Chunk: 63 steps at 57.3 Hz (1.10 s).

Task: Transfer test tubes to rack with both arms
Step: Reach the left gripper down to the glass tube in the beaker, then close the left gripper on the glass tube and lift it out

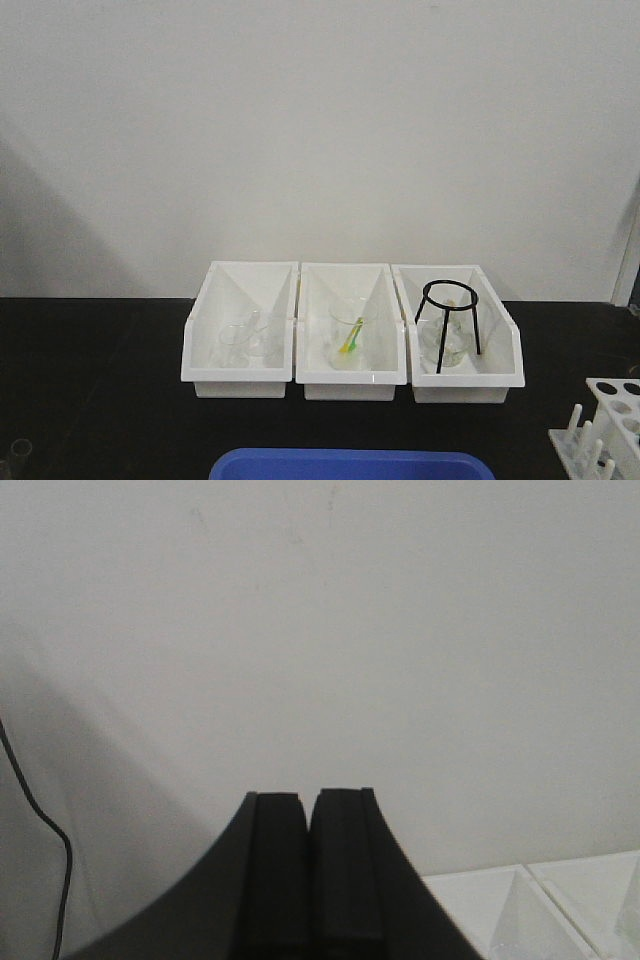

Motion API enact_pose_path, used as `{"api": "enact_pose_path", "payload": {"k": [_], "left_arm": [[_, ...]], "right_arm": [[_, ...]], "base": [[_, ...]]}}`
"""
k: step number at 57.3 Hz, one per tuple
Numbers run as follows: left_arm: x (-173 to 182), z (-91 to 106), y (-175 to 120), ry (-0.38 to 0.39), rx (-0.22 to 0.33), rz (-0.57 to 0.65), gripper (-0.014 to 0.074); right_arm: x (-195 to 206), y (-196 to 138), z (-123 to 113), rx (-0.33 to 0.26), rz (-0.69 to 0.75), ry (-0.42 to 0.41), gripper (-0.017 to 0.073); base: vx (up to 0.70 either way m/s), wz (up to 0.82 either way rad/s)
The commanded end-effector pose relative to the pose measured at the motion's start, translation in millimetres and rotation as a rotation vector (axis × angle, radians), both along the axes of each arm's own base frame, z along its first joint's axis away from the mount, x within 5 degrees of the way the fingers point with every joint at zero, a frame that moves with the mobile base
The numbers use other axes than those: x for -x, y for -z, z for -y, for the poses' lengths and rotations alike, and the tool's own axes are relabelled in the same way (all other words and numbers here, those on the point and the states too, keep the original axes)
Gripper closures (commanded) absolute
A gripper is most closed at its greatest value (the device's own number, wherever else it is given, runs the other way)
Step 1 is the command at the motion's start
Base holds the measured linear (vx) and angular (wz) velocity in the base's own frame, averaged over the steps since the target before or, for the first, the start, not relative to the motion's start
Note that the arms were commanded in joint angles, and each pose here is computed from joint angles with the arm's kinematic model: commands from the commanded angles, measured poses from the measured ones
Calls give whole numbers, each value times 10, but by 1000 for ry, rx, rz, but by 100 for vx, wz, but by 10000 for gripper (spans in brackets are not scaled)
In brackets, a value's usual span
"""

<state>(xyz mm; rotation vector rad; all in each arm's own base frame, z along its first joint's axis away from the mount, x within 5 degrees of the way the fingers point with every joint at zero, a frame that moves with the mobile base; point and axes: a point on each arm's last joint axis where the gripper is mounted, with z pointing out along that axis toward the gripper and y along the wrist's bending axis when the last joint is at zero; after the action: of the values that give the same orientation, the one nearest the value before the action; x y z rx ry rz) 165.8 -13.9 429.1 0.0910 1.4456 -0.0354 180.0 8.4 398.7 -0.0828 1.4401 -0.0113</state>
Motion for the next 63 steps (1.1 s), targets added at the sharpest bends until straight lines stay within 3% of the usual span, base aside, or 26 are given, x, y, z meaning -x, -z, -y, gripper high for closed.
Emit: {"api": "enact_pose_path", "payload": {"k": [1,11,25,33,41,51,57,63], "left_arm": [[69,1,-216,3,14,134,552],[68,1,-211,3,12,129,393],[63,2,-193,-18,-110,119,6],[60,3,-178,-17,-118,103,-103],[46,7,-94,-11,-150,14,-109],[89,14,117,4,-321,-134,-52],[182,8,361,16,-342,-195,-2],[291,-1,797,32,-345,-284,53]], "right_arm": [[37,-183,8,-3,101,2,536],[33,-163,10,-1,78,4,421],[28,-142,11,0,55,5,61],[29,-146,11,0,59,5,-92],[29,-144,11,-4,57,5,-132],[27,-133,12,-3,48,6,-107],[27,-133,12,-3,48,6,-72],[27,-133,12,-3,48,6,-28]], "base": [[0,0],[0,0],[0,0],[0,0],[0,0],[0,0],[0,0],[0,0]]}}
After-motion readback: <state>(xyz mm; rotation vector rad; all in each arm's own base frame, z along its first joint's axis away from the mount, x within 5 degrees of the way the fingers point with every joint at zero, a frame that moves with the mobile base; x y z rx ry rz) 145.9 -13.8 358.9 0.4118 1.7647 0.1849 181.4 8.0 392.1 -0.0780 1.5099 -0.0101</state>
